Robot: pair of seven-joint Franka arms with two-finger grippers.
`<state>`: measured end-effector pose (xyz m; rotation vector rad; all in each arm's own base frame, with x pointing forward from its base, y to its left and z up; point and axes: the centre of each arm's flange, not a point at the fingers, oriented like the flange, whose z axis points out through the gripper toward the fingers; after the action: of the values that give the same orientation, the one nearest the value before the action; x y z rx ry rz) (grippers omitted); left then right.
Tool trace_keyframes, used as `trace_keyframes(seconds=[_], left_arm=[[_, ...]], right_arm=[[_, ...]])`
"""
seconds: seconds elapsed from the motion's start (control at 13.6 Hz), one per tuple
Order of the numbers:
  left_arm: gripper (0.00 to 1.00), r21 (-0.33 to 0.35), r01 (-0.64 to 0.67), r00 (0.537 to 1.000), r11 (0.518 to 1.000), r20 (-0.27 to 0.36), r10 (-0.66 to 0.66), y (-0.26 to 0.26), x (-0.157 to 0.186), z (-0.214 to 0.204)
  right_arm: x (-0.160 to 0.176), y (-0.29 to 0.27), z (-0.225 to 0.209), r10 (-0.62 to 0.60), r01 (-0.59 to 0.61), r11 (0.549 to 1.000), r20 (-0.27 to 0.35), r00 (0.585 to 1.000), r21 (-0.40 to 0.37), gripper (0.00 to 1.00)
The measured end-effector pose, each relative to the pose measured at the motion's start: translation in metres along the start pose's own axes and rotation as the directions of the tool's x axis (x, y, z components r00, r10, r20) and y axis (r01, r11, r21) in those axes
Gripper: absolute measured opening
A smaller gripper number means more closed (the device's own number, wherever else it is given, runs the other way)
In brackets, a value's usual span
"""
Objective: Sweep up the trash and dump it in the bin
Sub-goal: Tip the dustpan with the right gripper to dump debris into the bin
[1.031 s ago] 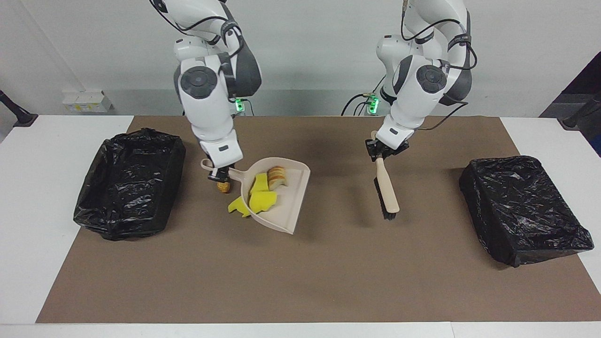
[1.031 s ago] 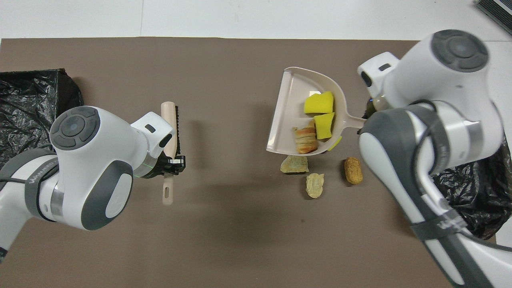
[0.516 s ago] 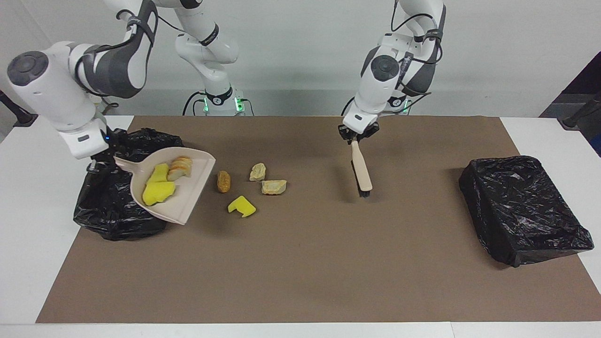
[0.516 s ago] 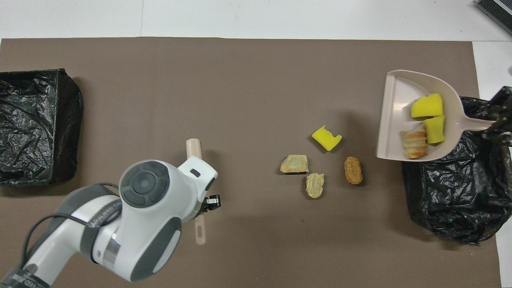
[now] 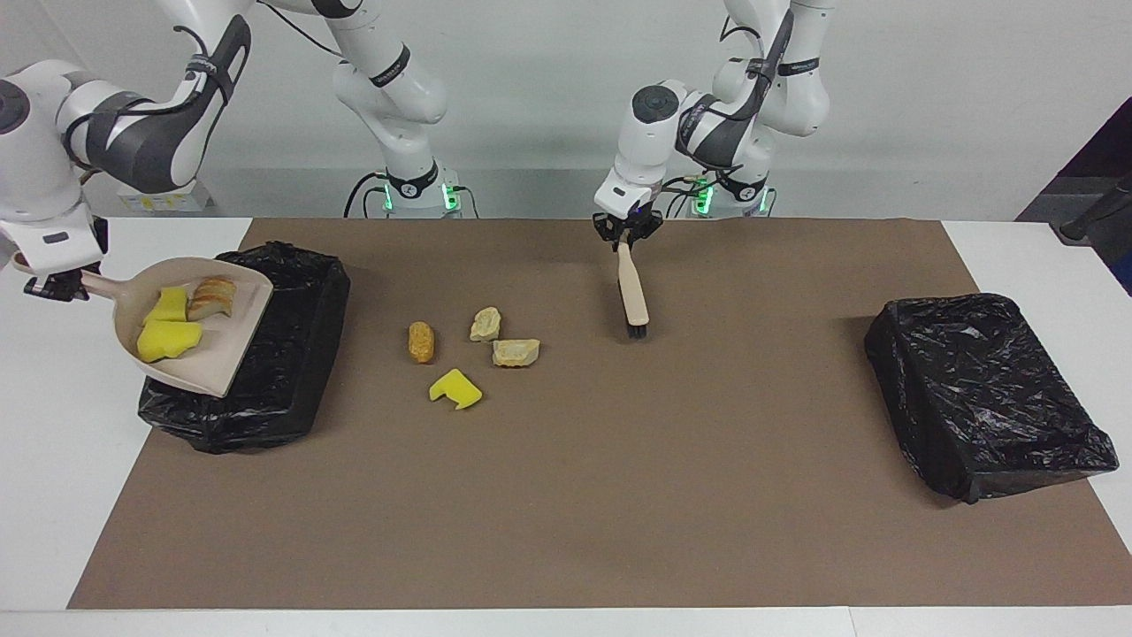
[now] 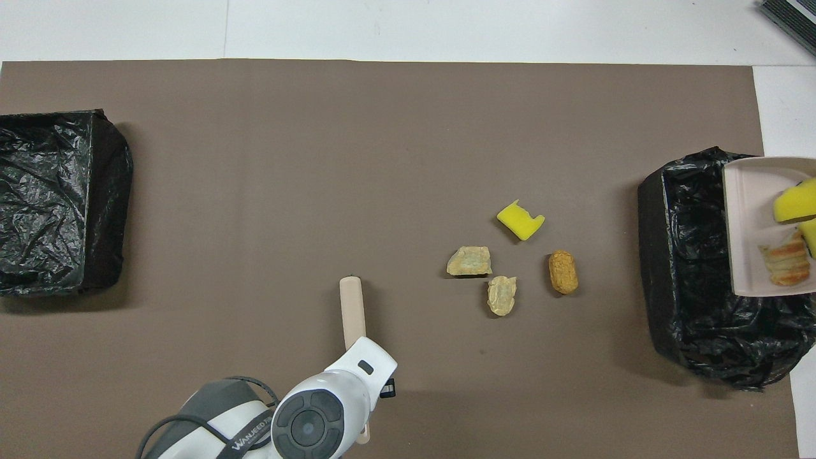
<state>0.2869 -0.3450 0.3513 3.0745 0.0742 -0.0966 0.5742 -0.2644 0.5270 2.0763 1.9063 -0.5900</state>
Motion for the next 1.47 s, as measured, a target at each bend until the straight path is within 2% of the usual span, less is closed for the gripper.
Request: trace_keyframes(seconds=[0.15, 0.22, 0.37, 0.52, 0.59, 0.81, 1.03, 1.18, 1.33, 1.4, 1.47], left_arm=[[0.26, -0.01, 0.025, 1.0, 1.0, -0.014, -0.025, -0.001, -0.012, 0.014], [0.26, -0.009, 0.033, 0.999, 0.999, -0.015, -0.033, -0.002, -0.014, 0.017], [0.26, -0.011, 0.041, 0.999, 0.999, -0.016, -0.041, -0.002, -0.013, 0.016], [0.27, -0.012, 0.044, 0.999, 0.999, -0.016, -0.045, -0.003, -0.012, 0.016], [0.34, -0.012, 0.049, 0.999, 0.999, -0.015, -0.049, -0.003, -0.011, 0.016], [0.67, -0.007, 0.08, 0.997, 0.997, -0.007, -0.08, -0.009, 0.001, 0.01], [0.99, 0.006, 0.143, 0.99, 0.99, 0.019, -0.143, -0.018, 0.037, -0.023], [1.0, -0.003, 0.178, 0.984, 0.984, 0.021, -0.178, -0.023, 0.06, -0.052], [1.0, -0.013, 0.215, 0.976, 0.976, 0.021, -0.215, -0.03, 0.082, -0.082], [1.0, -0.016, 0.218, 0.976, 0.976, 0.022, -0.217, -0.037, 0.093, -0.096], [1.0, -0.017, 0.199, 0.98, 0.98, 0.027, -0.199, -0.047, 0.105, -0.11]], right_arm=[[0.033, 0.007, -0.009, -0.053, 0.052, 0.999, 0.129, 0.99, 0.012, 0.32], [0.059, 0.01, -0.013, -0.072, 0.07, 0.997, 0.175, 0.982, 0.015, 0.32], [0.09, 0.009, -0.009, -0.092, 0.089, 0.996, 0.198, 0.976, 0.028, 0.32], [0.091, -0.001, -0.002, -0.099, 0.091, 0.995, 0.203, 0.974, 0.047, 0.32], [0.088, -0.004, -0.001, -0.098, 0.089, 0.995, 0.208, 0.973, 0.051, 0.32], [0.078, -0.012, -0.008, -0.099, 0.088, 0.995, 0.25, 0.963, 0.056, 0.32], [0.06, -0.024, -0.048, -0.096, 0.083, 0.995, 0.271, 0.958, 0.056, 0.32], [0.053, -0.039, -0.099, -0.084, 0.074, 0.996, 0.282, 0.956, 0.047, 0.32], [0.065, -0.052, -0.156, -0.067, 0.064, 0.998, 0.286, 0.956, 0.019, 0.32], [0.078, -0.057, -0.179, -0.045, 0.048, 0.999, 0.272, 0.961, -0.005, 0.32], [0.094, -0.06, -0.194, 0.013, -0.005, 0.999, 0.229, 0.973, -0.036, 0.32]])
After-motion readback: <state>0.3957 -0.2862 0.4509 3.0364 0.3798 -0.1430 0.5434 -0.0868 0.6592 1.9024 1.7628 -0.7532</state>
